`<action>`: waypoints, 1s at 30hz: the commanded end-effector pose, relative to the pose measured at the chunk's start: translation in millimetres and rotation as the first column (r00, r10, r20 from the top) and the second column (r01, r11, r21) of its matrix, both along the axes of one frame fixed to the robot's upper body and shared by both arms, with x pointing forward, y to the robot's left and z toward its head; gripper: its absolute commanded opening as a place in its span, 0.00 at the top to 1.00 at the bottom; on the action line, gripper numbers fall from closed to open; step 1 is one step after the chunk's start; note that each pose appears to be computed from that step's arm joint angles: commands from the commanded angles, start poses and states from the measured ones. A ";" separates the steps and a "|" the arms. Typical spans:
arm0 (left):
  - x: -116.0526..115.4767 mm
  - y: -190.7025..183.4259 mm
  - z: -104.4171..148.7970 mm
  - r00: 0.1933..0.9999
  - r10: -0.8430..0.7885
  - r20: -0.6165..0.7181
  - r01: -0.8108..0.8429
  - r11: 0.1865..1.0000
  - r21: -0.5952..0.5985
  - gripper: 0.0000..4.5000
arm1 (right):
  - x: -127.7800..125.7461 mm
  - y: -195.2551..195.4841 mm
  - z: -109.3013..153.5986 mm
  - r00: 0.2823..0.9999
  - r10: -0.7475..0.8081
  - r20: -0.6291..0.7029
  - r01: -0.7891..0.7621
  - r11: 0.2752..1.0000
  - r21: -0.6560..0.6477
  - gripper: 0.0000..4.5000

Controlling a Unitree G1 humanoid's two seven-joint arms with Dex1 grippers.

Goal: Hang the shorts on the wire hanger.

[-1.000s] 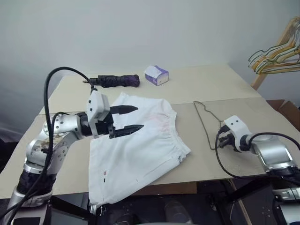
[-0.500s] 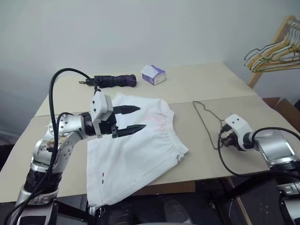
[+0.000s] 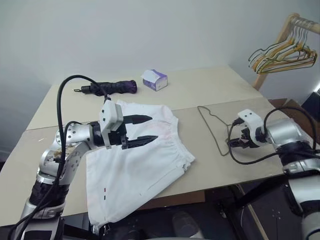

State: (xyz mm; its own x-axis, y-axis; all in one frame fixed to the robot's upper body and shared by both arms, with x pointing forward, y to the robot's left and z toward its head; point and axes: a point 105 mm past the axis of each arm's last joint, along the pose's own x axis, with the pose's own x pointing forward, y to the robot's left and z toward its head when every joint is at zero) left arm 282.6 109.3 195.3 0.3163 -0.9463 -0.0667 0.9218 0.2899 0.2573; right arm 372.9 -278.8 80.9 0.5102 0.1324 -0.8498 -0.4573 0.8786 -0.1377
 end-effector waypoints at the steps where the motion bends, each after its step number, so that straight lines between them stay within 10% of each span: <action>1: -1.9 0.3 7.9 0.998 0.002 0.055 -0.002 1.000 -0.003 0.28 | 11.2 5.4 8.7 0.998 0.067 0.018 -0.067 0.997 -0.030 0.07; 9: -3.1 1.0 7.3 0.998 0.017 0.062 -0.016 1.000 -0.006 0.28 | 22.2 15.5 4.5 0.995 0.098 0.001 -0.098 0.994 -0.040 0.10; 22: -5.1 3.4 8.3 0.997 0.029 0.070 -0.029 1.000 0.001 0.28 | 25.3 19.5 -0.9 0.994 0.105 -0.010 -0.105 0.994 -0.034 0.99; 30: -2.2 -0.1 9.8 0.997 0.023 0.077 -0.023 1.000 -0.004 0.28 | 25.8 7.0 3.7 0.998 0.043 0.036 -0.042 0.998 -0.037 0.99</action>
